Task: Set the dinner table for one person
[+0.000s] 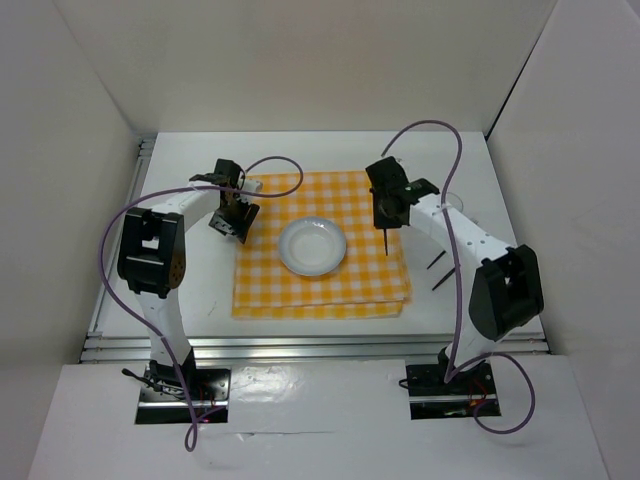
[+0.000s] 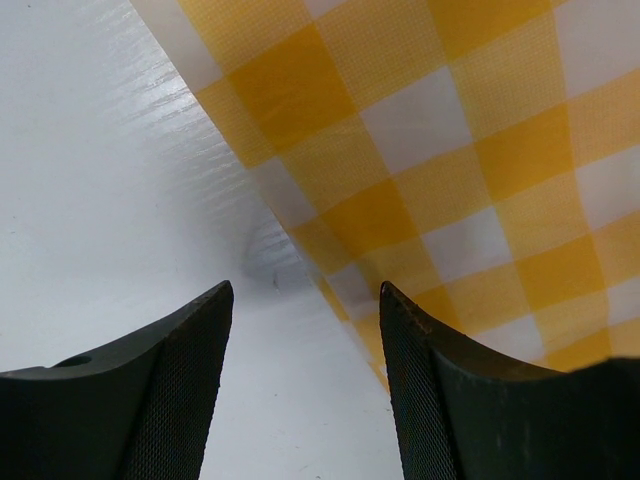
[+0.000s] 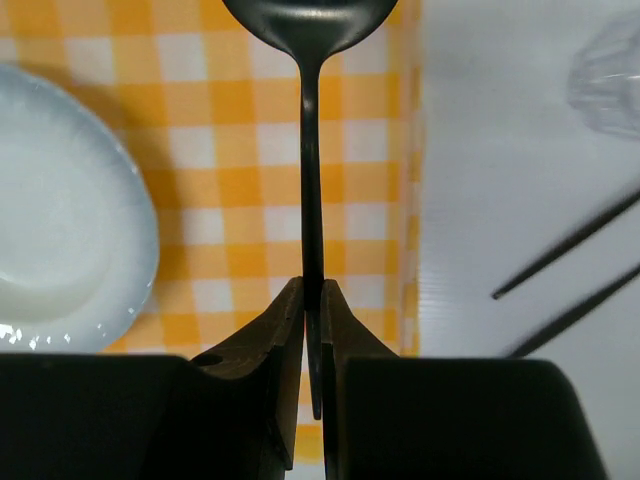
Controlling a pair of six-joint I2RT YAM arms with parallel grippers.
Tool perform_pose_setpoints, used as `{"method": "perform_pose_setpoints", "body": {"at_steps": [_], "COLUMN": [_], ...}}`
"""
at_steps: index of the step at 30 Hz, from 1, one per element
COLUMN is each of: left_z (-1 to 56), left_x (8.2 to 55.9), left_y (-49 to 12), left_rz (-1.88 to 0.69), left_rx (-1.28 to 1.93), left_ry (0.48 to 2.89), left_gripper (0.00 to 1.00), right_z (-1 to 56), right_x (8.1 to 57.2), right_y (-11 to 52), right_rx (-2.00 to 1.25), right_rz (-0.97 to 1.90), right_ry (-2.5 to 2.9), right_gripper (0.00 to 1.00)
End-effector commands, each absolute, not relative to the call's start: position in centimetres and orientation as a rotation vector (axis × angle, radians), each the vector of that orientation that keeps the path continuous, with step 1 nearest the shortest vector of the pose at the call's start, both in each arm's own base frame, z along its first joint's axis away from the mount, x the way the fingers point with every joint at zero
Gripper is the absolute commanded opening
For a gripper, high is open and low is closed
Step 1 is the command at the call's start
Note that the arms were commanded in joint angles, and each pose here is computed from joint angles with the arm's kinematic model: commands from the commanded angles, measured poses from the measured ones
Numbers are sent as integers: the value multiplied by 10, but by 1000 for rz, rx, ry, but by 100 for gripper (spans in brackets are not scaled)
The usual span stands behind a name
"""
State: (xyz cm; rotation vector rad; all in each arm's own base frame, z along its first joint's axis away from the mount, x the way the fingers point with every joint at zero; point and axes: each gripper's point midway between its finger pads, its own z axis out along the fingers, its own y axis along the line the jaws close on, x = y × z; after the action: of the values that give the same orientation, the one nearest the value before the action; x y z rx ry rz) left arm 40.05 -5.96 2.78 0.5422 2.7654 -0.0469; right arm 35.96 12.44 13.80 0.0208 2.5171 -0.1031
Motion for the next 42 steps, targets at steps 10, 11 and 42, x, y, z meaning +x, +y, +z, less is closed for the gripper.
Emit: {"method": "perform_pose_setpoints", "body": {"at_steps": [10,11,42], "left_z": [47,47,48], "left_x": [406,406,405], "left_y": [-54,-54,-40], "left_rz": [-74,-74,-95], "left_rx": [511,511,465], "left_ry": [2743,2743,2735], "left_gripper": [67,67,67], "right_z": [67,65,106], "right_x": [354,356,341], "right_y": [197,199,138], "right_rx": [-82,-69,464], "right_rz": [289,291,70], "right_ry": [2643,2645,2602], "right_gripper": [0,0,72]}}
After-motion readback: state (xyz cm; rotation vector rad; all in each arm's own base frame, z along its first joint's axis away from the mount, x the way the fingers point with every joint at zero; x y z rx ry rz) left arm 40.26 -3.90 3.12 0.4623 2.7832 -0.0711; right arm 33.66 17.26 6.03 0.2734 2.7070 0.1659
